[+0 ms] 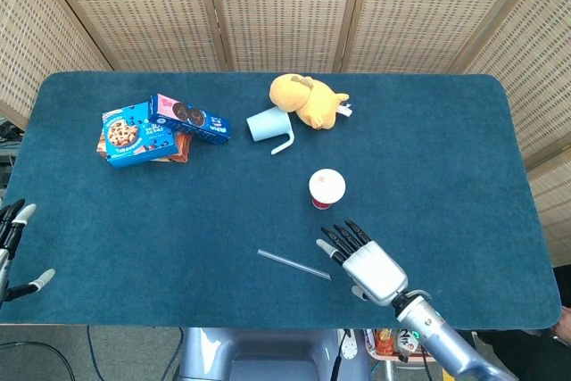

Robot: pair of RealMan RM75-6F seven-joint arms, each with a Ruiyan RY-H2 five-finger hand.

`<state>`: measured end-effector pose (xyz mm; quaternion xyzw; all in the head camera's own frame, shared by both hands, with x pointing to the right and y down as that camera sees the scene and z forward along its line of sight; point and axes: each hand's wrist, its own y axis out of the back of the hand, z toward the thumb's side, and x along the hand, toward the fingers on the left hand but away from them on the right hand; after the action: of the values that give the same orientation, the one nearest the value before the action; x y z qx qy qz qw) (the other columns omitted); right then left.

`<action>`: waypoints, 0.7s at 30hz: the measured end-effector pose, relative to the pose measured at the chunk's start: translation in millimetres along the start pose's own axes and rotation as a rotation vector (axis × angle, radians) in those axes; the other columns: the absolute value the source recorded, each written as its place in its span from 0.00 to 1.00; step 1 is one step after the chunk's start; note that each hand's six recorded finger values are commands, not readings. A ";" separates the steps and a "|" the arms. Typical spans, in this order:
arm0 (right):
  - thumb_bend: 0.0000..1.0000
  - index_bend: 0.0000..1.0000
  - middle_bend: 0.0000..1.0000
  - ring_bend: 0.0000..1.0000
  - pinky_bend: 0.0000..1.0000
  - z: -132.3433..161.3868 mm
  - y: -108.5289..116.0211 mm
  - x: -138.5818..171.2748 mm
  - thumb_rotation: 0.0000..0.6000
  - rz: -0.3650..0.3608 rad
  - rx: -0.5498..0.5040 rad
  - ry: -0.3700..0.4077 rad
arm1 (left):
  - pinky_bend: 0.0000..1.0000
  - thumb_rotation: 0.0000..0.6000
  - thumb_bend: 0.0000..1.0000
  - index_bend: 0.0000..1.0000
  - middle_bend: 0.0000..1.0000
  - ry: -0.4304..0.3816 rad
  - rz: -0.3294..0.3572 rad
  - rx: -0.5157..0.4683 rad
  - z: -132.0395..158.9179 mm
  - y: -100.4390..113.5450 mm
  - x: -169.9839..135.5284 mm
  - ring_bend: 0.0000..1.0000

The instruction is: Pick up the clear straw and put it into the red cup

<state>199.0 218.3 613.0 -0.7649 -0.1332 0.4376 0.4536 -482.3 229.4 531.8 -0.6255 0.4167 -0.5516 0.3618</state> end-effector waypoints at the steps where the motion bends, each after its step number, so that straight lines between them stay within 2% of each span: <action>1: 0.00 0.12 0.00 0.00 0.00 3.0 -2.8 -5.7 1.00 0.019 -0.007 -0.001 | 0.00 1.00 0.18 0.00 0.00 0.001 0.000 -0.001 -0.3 0.1 0.2 0.00; 9: 0.00 0.12 0.06 0.00 0.00 25.0 -10.9 -41.1 1.00 0.089 -0.030 0.004 | 0.00 1.00 0.18 0.00 0.00 0.006 -0.003 -0.009 -2.2 0.5 1.5 0.00; 13: 0.00 0.12 0.17 0.02 0.02 37.4 -9.9 -57.2 1.00 0.104 -0.025 0.008 | 0.00 1.00 0.18 0.00 0.00 0.008 -0.007 -0.007 -2.6 -0.3 2.2 0.00; 21: 0.00 0.18 0.39 0.23 0.23 55.9 -8.0 -84.3 1.00 0.122 -0.057 -0.019 | 0.00 1.00 0.18 0.00 0.00 0.016 -0.007 -0.009 -4.6 0.1 3.2 0.00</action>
<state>107.3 204.3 654.3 -0.7799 -0.1031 0.4677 0.4029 -486.7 226.5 533.5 -0.6242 0.4199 -0.5558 0.3537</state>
